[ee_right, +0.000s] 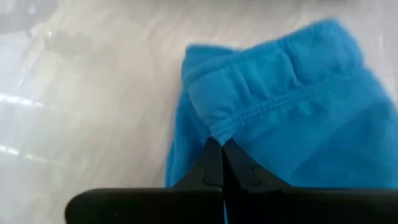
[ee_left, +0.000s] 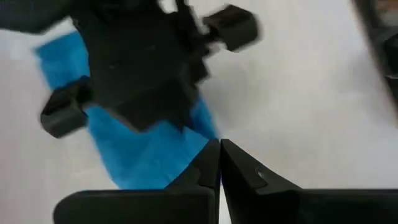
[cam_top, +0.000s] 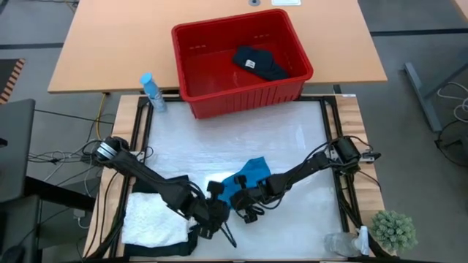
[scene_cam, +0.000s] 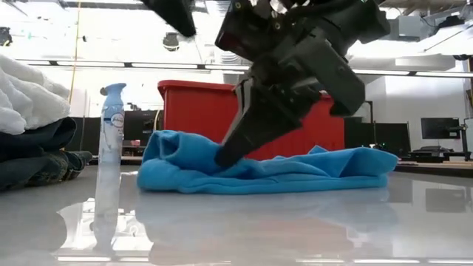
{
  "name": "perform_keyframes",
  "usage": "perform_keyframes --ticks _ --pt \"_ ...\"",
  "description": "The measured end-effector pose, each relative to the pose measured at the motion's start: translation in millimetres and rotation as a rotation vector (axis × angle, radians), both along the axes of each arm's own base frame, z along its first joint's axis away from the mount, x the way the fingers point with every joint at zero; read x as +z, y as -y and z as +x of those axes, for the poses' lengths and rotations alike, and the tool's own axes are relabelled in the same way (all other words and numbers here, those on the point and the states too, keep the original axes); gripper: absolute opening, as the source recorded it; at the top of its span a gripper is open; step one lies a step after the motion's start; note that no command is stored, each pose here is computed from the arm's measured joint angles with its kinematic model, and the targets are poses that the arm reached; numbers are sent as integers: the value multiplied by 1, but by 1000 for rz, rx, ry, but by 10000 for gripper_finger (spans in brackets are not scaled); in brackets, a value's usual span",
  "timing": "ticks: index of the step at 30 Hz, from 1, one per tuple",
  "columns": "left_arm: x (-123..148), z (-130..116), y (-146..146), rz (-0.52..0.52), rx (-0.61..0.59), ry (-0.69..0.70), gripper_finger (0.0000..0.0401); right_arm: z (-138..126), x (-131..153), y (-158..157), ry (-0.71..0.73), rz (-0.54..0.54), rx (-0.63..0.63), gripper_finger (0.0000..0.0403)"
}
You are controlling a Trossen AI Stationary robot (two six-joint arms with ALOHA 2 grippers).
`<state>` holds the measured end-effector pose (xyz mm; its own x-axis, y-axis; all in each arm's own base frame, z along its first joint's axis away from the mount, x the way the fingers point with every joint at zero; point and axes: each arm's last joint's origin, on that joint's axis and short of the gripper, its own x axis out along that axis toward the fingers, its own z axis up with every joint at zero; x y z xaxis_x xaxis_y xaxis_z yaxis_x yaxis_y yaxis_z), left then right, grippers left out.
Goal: Fold Laundry from Bin
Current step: Fold the blue shorts from the red bin
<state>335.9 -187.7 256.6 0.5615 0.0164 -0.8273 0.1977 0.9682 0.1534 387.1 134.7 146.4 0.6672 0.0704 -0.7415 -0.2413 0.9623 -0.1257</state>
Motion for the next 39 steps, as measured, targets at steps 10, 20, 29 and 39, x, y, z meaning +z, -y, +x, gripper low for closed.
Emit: perform_keyframes --ticks 10,20,29,39 --pt "-11 -4 -7 120 106 -28 0 2 7 -4 29 12 10 14" --pt "-10 -3 -8 126 136 0 0 9 22 -11 76 21 38 14" --pt "-20 1 -5 64 176 69 0 6 19 -16 54 22 112 21" --pt "-45 -4 0 -10 187 84 0 5 19 -17 43 26 136 34"
